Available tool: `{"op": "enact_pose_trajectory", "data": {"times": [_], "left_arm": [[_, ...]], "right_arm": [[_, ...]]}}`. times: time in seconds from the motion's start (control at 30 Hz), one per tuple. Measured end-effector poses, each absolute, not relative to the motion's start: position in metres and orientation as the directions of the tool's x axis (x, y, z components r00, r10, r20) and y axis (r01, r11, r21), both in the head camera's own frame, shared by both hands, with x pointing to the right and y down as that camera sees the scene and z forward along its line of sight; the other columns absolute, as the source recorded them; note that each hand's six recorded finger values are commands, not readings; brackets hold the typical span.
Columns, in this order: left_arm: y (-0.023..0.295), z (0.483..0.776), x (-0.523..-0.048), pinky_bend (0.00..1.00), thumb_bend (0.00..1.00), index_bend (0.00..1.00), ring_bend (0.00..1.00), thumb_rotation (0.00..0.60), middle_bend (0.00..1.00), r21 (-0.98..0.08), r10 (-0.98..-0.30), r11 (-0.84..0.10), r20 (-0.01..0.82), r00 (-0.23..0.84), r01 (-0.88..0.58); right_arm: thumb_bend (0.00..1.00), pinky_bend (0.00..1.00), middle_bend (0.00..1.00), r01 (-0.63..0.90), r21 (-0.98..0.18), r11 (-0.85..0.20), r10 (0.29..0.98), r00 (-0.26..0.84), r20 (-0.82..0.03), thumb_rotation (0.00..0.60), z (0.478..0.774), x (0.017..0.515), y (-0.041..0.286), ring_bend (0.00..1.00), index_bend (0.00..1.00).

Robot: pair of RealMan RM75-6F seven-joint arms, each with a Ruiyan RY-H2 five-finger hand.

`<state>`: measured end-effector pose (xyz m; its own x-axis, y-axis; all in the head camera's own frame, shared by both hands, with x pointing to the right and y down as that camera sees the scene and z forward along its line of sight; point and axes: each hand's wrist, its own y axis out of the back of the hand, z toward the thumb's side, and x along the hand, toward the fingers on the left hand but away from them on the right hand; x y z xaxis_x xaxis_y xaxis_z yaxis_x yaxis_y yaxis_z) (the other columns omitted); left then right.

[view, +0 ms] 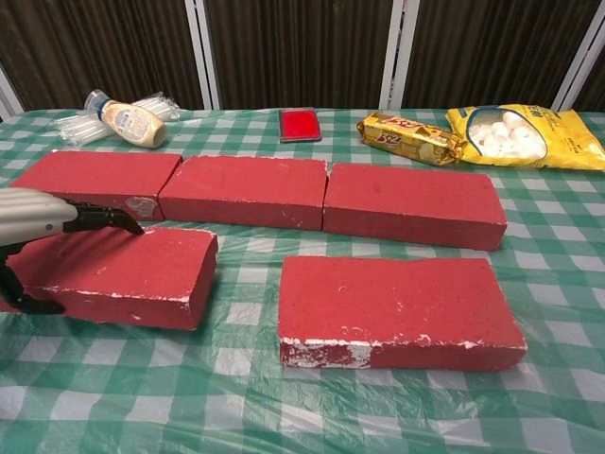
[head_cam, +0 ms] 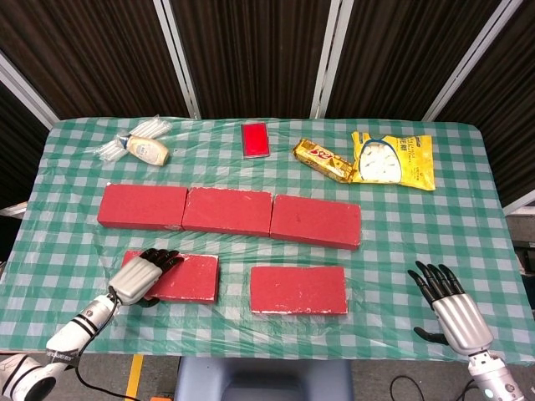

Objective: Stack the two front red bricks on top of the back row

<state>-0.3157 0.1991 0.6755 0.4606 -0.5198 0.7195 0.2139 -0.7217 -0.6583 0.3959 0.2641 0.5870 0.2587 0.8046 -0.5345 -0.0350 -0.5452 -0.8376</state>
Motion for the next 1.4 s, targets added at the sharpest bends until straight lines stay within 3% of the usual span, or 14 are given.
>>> {"op": "enact_pose_trajectory", "data": {"times": [0.5,1.03,1.4], "left_arm": [[0.139,0.653,-0.297,0.65,0.32,0.18,0.52,0.600,0.55,-0.773,-0.619,-0.618,0.592,0.516,0.145],[0.042,0.695,-0.284,0.65,0.32,0.20,0.52,0.600,0.55,-0.775,-0.653,-0.617,0.600,0.462,0.135],[0.023,0.719,-0.280,0.60,0.32,0.20,0.50,0.600,0.56,-0.744,-0.625,-0.650,0.640,0.446,0.156]], "right_arm": [[0.07,0.00,0.00,-0.040,-0.840,-0.541,0.809,0.248,-0.533,0.600,0.588,0.397,0.263,0.00,0.00],[0.07,0.00,0.00,-0.016,-0.878,-0.479,0.865,0.163,-0.475,0.600,0.578,0.412,0.248,0.00,0.00],[0.07,0.00,0.00,-0.028,-0.885,-0.464,0.877,0.128,-0.464,0.600,0.579,0.417,0.243,0.00,0.00]]}}
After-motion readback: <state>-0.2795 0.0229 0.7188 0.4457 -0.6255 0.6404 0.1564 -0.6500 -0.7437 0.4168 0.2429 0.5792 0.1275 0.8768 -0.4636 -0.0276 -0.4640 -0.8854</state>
